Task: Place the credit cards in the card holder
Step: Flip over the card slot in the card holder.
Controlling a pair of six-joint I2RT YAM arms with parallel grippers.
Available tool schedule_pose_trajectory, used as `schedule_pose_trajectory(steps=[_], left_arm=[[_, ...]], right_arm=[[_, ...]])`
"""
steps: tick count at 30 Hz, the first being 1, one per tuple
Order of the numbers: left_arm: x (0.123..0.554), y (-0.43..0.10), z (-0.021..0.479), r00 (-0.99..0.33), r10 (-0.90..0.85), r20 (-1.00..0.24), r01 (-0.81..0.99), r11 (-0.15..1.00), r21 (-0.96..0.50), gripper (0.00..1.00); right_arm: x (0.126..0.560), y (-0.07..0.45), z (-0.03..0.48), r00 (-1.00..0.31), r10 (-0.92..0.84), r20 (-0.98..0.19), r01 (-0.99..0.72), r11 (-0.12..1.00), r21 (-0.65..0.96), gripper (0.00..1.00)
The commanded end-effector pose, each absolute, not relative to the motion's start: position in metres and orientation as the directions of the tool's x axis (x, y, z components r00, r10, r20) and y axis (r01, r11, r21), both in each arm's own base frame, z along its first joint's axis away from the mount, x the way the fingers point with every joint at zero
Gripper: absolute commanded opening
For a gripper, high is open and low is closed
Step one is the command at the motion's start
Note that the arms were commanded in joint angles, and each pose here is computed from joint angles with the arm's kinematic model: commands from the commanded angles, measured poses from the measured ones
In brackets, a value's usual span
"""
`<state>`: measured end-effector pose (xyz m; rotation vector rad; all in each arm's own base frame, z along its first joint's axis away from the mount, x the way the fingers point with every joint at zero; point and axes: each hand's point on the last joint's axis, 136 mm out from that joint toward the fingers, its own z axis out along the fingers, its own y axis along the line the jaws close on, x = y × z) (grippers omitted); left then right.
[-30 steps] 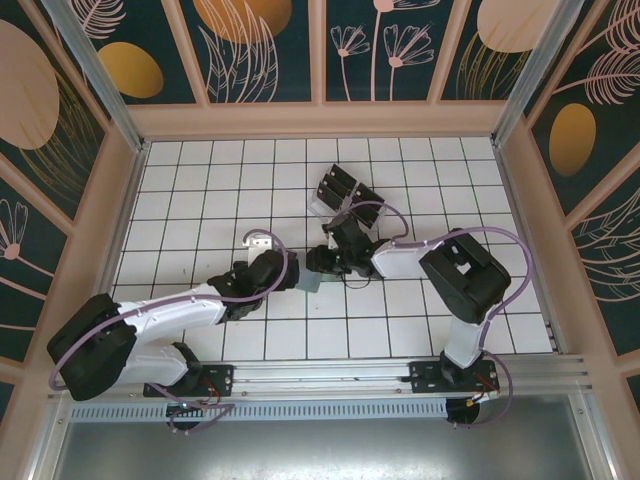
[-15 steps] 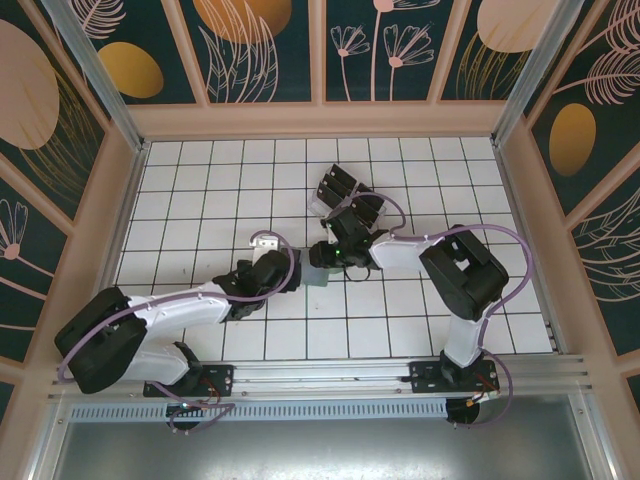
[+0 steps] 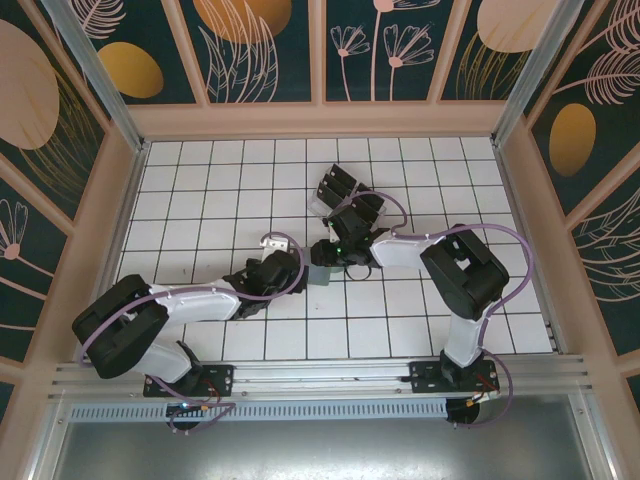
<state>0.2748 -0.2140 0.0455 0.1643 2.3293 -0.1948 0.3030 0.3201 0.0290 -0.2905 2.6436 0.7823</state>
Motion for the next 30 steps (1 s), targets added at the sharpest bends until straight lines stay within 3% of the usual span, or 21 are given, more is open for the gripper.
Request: schedule_pose_trajectory(steps=[1,18,30], left_arm=[[0.282,-0.221,0.048,-0.673,0.058,-0.738,0.18,0.98,-0.087,0.98],[0.275,-0.198,0.018,-0.718,-0.011,-0.696,0.048,0.997,-0.065,0.99],[0.273,-0.197,0.014,-0.722,-0.013,-0.692,0.048,0.996,-0.068,0.99]], right_arm=[[0.3,0.308,0.013,-0.938,-0.069,-0.34,-0.232,0.852,0.468,0.37],[0.298,0.314,0.063,-0.921,0.092,-0.379,-0.167,0.785,0.596,0.38],[0.292,0.323,0.052,-0.928,0.108,-0.356,-0.141,0.783,0.606,0.38]])
